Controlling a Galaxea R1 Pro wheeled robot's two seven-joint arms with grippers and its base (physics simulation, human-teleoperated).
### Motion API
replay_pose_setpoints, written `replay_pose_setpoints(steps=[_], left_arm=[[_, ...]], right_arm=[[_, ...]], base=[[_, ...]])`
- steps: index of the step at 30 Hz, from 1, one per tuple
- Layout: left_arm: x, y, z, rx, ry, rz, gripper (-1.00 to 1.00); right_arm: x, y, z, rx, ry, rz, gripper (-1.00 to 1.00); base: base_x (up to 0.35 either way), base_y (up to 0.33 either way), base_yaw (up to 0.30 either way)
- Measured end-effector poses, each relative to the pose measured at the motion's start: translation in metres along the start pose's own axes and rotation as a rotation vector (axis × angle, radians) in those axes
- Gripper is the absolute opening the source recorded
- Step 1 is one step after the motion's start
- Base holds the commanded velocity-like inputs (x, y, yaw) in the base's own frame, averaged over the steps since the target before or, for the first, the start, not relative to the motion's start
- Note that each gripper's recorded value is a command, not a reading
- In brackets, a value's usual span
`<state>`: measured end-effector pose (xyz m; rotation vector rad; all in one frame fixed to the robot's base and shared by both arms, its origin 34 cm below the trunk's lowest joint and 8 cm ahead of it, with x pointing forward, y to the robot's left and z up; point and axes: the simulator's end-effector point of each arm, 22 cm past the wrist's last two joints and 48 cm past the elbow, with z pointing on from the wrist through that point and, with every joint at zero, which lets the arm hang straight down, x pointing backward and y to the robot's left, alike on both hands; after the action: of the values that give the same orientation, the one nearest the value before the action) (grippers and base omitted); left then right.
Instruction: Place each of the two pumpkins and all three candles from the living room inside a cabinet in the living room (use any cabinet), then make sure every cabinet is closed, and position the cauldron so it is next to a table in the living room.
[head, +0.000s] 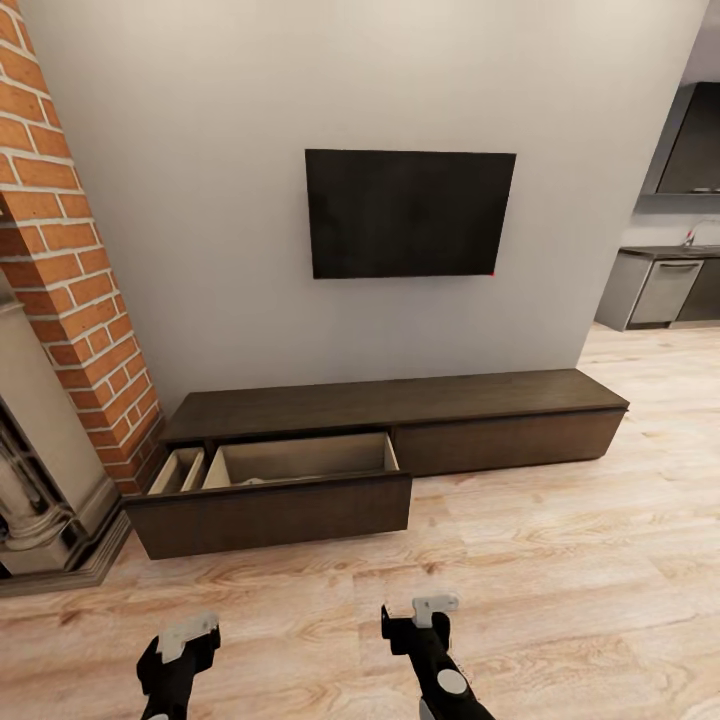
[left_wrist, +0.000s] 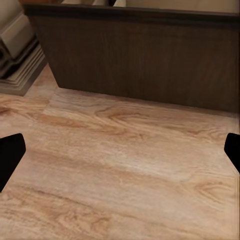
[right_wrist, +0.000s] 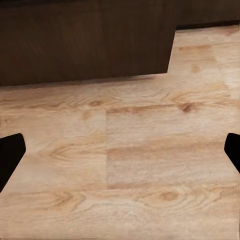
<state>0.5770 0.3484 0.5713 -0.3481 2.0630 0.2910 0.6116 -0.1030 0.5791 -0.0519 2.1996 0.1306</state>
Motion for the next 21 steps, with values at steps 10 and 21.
replay_pose_setpoints(steps=[10, 21], left_arm=[[-0.001, -0.006, -0.002, 0.01, -0.011, -0.001, 1.0], [-0.007, -0.017, -0.007, 0.045, -0.02, 0.023, 1.0]], right_arm=[[-0.021, 0.026, -0.007, -0.002, -0.117, -0.143, 1.0], [-0.035, 0.026, -0.013, 0.021, -0.165, -0.145, 1.0]], base=[[-0.02, 0.0, 0.0], [-0.002, 0.0, 0.0]])
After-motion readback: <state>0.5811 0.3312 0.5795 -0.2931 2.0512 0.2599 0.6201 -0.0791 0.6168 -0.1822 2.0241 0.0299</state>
